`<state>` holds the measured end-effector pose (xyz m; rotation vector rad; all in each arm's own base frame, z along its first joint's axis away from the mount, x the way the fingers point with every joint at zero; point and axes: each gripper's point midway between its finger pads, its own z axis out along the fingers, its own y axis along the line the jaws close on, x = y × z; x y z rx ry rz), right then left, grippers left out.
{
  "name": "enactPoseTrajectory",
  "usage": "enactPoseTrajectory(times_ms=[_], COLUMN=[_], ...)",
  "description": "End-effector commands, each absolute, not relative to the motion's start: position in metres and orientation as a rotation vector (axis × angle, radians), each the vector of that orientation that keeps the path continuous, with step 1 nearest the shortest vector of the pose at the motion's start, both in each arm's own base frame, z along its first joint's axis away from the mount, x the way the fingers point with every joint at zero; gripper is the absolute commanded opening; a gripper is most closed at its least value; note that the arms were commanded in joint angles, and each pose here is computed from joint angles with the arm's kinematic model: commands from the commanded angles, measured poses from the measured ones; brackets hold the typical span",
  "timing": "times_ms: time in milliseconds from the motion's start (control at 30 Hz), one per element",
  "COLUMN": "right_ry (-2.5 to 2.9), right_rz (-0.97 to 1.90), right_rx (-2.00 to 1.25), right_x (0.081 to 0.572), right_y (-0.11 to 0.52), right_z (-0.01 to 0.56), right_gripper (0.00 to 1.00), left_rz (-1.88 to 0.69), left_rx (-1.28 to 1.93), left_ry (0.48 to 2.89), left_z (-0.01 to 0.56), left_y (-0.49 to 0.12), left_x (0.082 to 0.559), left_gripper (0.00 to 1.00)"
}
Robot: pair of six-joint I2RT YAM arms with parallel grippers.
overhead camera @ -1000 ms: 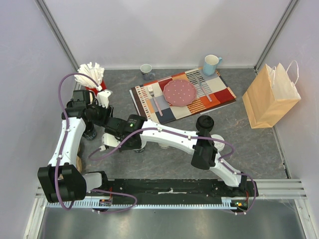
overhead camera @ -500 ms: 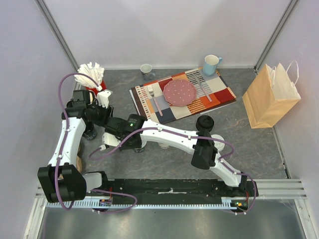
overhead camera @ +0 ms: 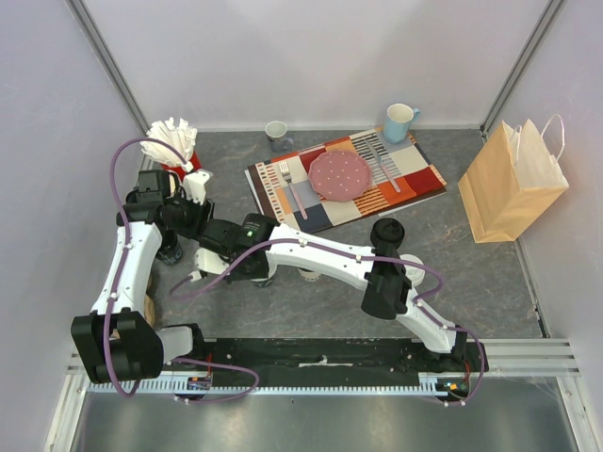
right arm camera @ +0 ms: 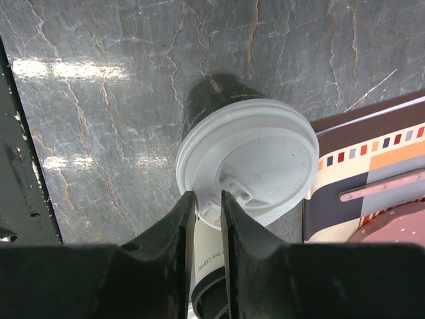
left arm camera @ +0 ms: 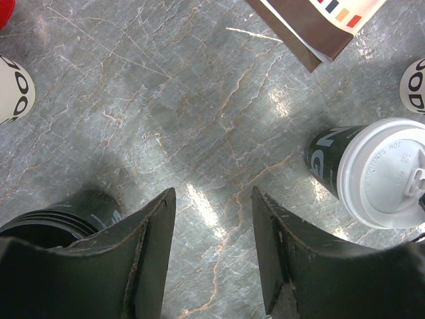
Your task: Pack the takeout coffee
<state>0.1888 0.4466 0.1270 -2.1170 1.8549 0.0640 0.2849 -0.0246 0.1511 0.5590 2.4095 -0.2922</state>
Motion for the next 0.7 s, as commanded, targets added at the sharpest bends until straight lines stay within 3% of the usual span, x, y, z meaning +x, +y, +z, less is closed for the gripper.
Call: enactPoseTrajectory(times_ms=[0,333,667], right_ry=[1.837,1.823,1.755], right_rz=[0.079,0.128,0.266], right_rx=[-2.073,-2.039,-1.939], right_x=[0.195,0.192,0.186], right_y=[0.454,0.458,0.472], right_z=[0.138,0.153,0.192], right_gripper=[0.29,0.48,0.58], left_rz=[-0.299,-0.329,-0.458], left_rx=[0.606,0.610,0.619], left_ry=[2.374,2.363,2.322], left_z=[0.154,0.156,0.170], left_y=[-0.026,-0.031,-0.049], left_x=[0.287,0.287,0.284], left_gripper=[0.56,0.56,0.57])
